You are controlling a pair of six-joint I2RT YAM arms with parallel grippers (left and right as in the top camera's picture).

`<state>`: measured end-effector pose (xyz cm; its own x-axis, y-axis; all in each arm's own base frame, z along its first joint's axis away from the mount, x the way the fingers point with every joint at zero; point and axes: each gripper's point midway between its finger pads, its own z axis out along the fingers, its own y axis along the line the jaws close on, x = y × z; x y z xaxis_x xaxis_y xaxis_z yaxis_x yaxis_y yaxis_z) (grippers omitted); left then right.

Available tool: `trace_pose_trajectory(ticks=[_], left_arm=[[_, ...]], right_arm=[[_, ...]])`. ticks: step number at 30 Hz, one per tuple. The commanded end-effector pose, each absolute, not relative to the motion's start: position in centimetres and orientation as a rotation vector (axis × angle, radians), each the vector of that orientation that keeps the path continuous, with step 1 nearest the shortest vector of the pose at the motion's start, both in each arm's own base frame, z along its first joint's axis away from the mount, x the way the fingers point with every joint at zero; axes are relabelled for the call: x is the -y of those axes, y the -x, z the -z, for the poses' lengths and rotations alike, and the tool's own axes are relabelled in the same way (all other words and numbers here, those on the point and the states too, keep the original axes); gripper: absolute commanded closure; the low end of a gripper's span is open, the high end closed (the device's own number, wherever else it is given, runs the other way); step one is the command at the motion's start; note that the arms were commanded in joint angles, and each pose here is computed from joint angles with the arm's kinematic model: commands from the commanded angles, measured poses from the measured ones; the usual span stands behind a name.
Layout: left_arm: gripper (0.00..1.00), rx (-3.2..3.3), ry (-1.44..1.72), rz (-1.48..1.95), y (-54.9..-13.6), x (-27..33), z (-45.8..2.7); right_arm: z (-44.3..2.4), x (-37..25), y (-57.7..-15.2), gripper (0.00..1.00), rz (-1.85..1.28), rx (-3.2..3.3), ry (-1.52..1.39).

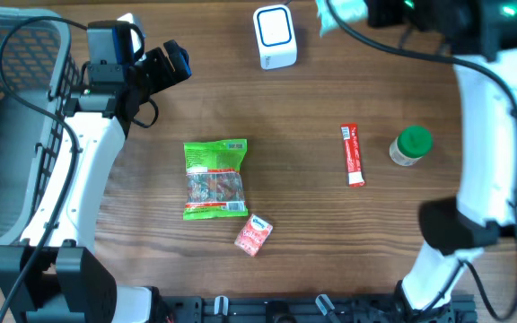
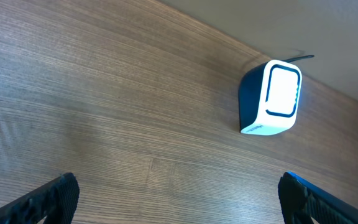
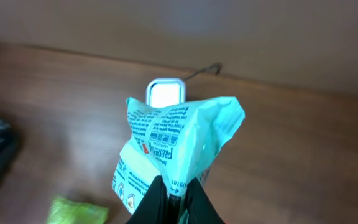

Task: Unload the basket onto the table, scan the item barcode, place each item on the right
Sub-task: 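Lift the mint packet with the right gripper up to the scanner, then hold the mint packet barcode in front of the white scanner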

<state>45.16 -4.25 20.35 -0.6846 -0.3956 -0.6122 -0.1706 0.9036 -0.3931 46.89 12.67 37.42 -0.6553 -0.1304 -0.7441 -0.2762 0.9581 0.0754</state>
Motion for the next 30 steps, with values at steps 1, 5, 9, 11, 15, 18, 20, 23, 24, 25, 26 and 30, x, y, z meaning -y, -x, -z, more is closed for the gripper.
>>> trace_pose_trajectory(ticks=[1,5,9,11,15,18,20,23,24,25,26,30], left_arm=[[0.00,-2.326,0.398,0.385,-45.5,4.1,-20.3],[0.00,-2.326,0.398,0.385,-45.5,4.1,-20.3],[0.00,-2.326,0.398,0.385,-45.5,4.1,-20.3],[0.00,-2.326,0.398,0.385,-45.5,4.1,-20.3],[0.00,-2.326,0.398,0.385,-45.5,4.1,-20.3],[0.00,-2.326,0.398,0.385,-45.5,4.1,-20.3],[0.00,-2.326,0.398,0.385,-45.5,4.1,-20.3],[0.00,-2.326,0.398,0.385,-45.5,4.1,-20.3],[0.00,-2.326,0.398,0.385,-45.5,4.1,-20.3],[0.00,-2.326,0.398,0.385,-45.5,4.1,-20.3],[0.00,-2.326,0.398,0.385,-45.5,4.1,-20.3],[0.00,-2.326,0.398,0.385,-45.5,4.1,-20.3]], right_arm=[[-34.0,-13.9,-50.6,0.96,0.104,-2.278,0.386],[-31.6,-16.6,-54.2,0.96,0.433,-2.168,0.516],[-28.5,-18.4,-57.0,0.95,0.701,-2.092,0.568],[-26.8,-18.8,-57.8,0.96,0.814,-2.072,0.578],[-22.6,-20.6,-58.8,0.96,0.936,-2.057,0.591],[-19.1,-21.8,-59.2,0.96,1.035,-2.039,0.580],[-17.2,-22.6,-59.1,0.96,1.069,-2.041,0.603],[-14.7,-24.5,-58.5,0.96,1.068,-2.045,0.658],[-14.0,-25.2,-58.3,0.96,1.067,-2.043,0.677],[-13.9,-25.7,-58.1,0.96,1.063,-2.039,0.688],[-13.8,-26.0,-57.9,0.96,1.059,-2.037,0.695],[-13.0,-27.1,-57.8,0.96,0.994,-2.055,0.749]])
